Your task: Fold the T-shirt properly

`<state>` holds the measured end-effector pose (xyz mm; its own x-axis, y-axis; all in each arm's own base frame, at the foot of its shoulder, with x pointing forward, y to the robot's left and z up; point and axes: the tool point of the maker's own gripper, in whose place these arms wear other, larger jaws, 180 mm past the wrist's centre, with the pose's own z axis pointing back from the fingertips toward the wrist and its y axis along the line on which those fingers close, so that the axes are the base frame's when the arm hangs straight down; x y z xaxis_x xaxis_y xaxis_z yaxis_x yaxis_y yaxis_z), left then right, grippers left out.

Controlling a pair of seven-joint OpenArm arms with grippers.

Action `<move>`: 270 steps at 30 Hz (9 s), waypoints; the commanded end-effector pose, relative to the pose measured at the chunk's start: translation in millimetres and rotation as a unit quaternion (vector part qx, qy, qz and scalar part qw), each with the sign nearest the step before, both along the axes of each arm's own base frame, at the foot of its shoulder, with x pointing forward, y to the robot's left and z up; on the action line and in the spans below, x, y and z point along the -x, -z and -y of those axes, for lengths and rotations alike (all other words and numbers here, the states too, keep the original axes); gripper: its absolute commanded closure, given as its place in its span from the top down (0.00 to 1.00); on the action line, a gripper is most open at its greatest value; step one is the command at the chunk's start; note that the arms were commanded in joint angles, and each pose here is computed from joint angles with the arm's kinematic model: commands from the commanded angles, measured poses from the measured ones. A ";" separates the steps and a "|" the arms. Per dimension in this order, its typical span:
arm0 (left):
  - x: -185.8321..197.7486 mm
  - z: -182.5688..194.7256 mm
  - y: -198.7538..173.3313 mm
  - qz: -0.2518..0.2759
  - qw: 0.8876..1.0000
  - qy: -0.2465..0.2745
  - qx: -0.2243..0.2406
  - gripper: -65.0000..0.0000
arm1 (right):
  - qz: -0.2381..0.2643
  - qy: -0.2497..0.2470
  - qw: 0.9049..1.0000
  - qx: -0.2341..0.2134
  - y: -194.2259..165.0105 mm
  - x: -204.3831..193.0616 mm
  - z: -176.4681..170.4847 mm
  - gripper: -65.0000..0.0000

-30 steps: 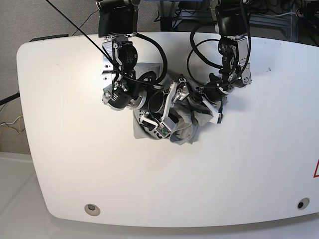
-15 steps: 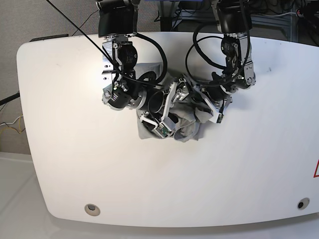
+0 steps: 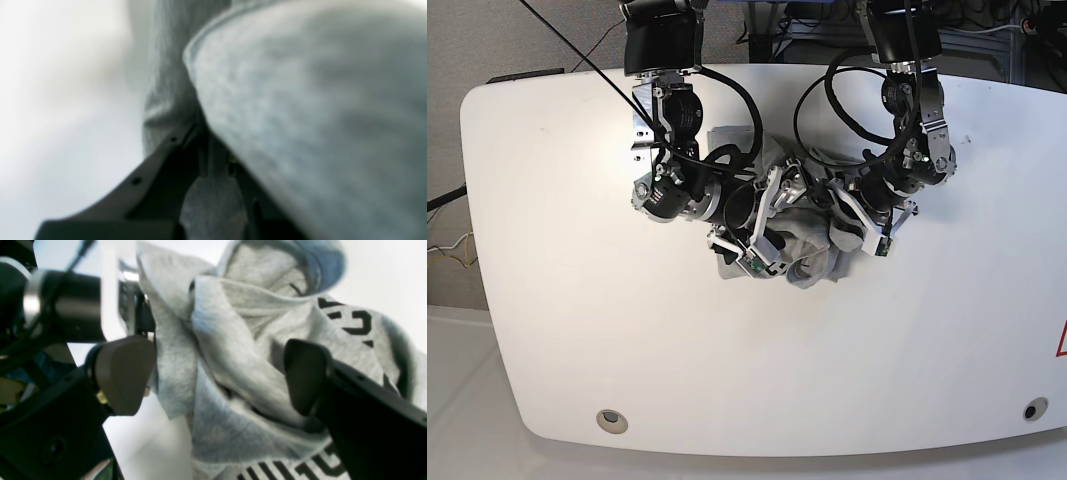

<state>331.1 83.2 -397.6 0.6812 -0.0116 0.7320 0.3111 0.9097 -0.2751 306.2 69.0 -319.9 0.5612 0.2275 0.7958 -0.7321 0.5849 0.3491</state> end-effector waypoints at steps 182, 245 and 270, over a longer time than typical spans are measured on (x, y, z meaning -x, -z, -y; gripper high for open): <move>-37.5 12.6 -134.2 0.178 0.982 0.030 -0.054 0.02 | 0.023 -0.050 0.998 0.007 9.6 48.0 -51.9 0.00; 51.9 48.1 -43.8 0.024 1.000 0.010 0.014 0.02 | 0.154 -0.020 0.984 0.087 -51.0 -82.7 -21.5 0.00; 58.7 43.8 -15.0 -0.021 1.000 -0.006 0.017 0.02 | 0.088 0.025 0.992 0.085 14.7 -77.4 22.0 0.00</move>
<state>261.0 41.9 -396.1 0.7495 0.0022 0.6620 0.2749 0.9087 -0.3143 372.0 39.3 -352.1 0.4691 0.3816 0.7964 -0.7347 0.6691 0.1121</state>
